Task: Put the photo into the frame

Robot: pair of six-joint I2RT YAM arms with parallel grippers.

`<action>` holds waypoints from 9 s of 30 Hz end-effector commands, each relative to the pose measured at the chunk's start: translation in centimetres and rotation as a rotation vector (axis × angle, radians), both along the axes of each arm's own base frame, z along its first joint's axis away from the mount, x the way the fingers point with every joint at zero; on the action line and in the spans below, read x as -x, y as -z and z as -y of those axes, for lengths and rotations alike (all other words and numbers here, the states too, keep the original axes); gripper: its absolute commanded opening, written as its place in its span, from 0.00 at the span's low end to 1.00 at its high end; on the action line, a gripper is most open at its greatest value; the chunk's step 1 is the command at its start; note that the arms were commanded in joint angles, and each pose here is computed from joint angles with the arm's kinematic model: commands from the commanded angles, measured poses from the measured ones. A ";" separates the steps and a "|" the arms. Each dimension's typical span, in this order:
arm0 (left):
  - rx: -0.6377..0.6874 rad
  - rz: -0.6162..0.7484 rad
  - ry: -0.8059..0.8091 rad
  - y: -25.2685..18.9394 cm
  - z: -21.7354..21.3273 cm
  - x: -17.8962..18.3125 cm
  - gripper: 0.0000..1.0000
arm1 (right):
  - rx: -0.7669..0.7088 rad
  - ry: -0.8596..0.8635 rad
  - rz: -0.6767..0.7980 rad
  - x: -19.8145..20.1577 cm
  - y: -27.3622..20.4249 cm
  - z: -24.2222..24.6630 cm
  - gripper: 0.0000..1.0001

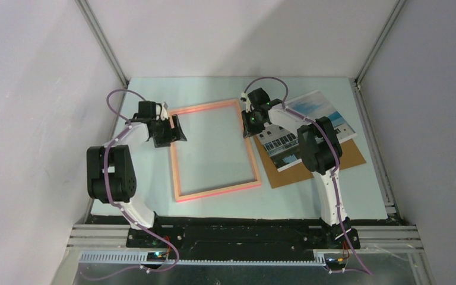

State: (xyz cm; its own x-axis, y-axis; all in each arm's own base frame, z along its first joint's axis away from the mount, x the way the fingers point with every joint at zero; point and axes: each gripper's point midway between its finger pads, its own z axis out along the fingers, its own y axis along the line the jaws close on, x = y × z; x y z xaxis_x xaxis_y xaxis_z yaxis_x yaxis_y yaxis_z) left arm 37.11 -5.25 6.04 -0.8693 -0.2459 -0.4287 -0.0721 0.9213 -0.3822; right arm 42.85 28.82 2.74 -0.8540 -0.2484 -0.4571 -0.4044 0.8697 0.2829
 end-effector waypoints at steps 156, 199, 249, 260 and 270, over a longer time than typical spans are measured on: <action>0.280 0.115 0.578 -8.6 35.7 -0.6 0.89 | 0.117 0.627 0.254 -4.7 -7.6 45.1 0.95; 0.182 -0.137 0.382 3.0 36.6 0.8 0.87 | -0.031 0.384 0.036 -6.1 -0.6 42.7 0.91; 0.161 -0.104 0.410 2.7 36.4 1.1 0.87 | -0.244 0.331 0.063 -2.0 -6.6 40.0 0.86; 0.165 -0.103 0.417 2.5 36.5 1.3 0.87 | -0.284 0.309 0.059 -1.6 -6.2 38.9 0.83; 0.155 -0.092 0.419 2.5 36.3 1.1 0.87 | -0.421 0.295 0.076 -0.2 -7.0 39.7 0.84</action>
